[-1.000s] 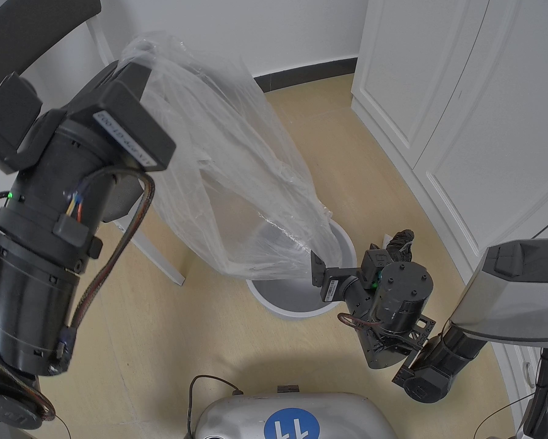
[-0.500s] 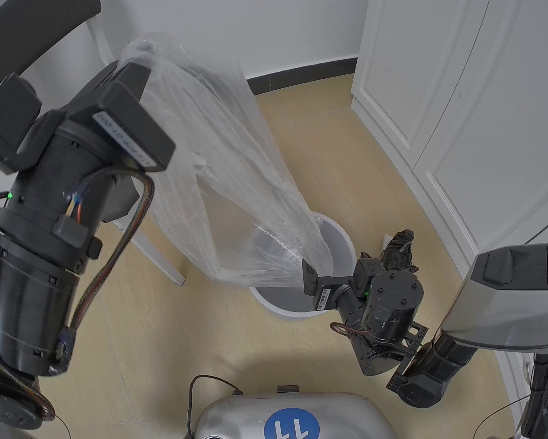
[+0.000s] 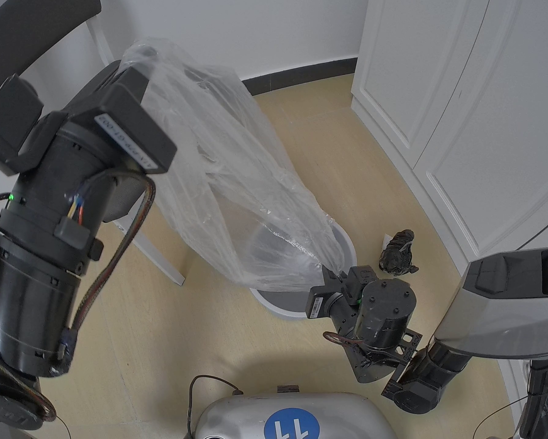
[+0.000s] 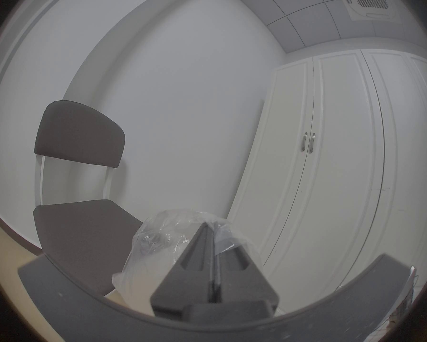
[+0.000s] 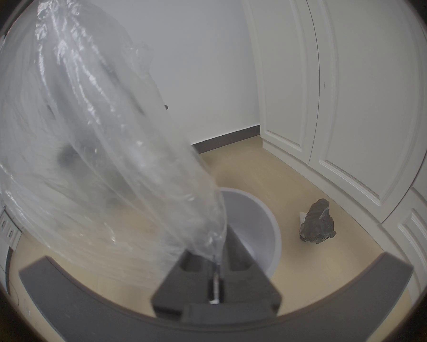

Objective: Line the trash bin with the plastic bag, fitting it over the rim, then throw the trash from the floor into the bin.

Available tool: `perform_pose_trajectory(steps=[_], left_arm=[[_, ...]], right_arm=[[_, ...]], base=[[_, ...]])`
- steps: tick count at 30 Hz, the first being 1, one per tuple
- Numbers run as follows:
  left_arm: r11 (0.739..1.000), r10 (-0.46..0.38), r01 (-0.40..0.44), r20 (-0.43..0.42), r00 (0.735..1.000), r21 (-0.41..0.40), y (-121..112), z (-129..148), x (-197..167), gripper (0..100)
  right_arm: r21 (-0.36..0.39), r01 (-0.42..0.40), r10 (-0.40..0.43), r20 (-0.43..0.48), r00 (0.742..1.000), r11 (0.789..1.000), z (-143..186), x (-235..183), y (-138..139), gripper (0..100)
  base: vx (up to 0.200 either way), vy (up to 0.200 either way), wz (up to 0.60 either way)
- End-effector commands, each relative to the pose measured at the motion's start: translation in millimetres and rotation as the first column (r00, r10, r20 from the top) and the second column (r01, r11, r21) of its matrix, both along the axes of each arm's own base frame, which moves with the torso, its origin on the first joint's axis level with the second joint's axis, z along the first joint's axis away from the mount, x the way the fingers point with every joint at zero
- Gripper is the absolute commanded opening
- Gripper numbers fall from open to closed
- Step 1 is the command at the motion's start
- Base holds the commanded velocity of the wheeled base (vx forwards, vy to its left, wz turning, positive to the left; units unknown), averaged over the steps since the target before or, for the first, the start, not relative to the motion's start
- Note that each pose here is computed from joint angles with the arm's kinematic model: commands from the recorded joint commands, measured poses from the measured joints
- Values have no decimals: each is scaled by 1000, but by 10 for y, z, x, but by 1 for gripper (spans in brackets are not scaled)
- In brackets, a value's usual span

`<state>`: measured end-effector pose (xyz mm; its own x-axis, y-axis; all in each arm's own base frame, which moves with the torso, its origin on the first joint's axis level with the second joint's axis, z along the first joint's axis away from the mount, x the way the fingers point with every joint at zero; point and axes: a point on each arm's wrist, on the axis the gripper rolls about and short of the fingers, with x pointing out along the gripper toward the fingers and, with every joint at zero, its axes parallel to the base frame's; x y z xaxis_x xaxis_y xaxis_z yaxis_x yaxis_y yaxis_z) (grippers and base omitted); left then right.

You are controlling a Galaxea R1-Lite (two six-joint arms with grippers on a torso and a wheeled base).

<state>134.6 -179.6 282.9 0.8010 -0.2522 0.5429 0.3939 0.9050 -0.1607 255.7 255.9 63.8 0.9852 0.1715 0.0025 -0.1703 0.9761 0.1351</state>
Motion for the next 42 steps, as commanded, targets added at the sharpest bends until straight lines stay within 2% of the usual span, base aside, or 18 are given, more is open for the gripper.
perform_pose_trajectory(steps=[1,8,11,16,22,24,28,29,35,42], left_arm=[[1000,0,0,-6,1000,9,-10,-26,7,0],[997,-5,8,-38,999,70,-8,-178,11,0],[995,-2,7,-55,998,97,-13,-250,19,0],[989,23,-11,-86,996,147,17,-348,49,0],[959,80,-33,-159,984,280,77,-598,103,0],[954,89,-35,-167,982,297,85,-626,110,0],[931,148,-72,-191,970,359,156,-726,181,0],[921,185,-105,-186,965,374,209,-734,226,0],[886,302,-215,-158,940,412,411,-727,354,0],[877,311,-225,-146,939,424,450,-732,374,0]], right_arm=[[33,-15,14,34,999,999,134,-63,22,0],[82,-37,30,95,995,996,490,-224,-47,0],[-1,-34,34,92,995,999,551,-352,-253,0],[-37,-78,82,122,989,996,708,-514,-410,0],[-65,-69,79,167,983,996,889,-663,-575,0],[-68,-68,79,172,982,995,910,-684,-592,0],[-85,-65,80,190,978,994,966,-730,-633,0],[-89,-62,79,198,977,994,989,-747,-652,0],[-120,-44,70,221,973,992,1056,-801,-717,0],[-115,-31,59,255,965,993,1170,-875,-798,0]], base=[[0,0,0],[0,0,0],[0,0,0],[0,0,0],[0,0,0],[0,0,0],[0,0,0],[0,0,0],[0,0,0],[0,0,0]])
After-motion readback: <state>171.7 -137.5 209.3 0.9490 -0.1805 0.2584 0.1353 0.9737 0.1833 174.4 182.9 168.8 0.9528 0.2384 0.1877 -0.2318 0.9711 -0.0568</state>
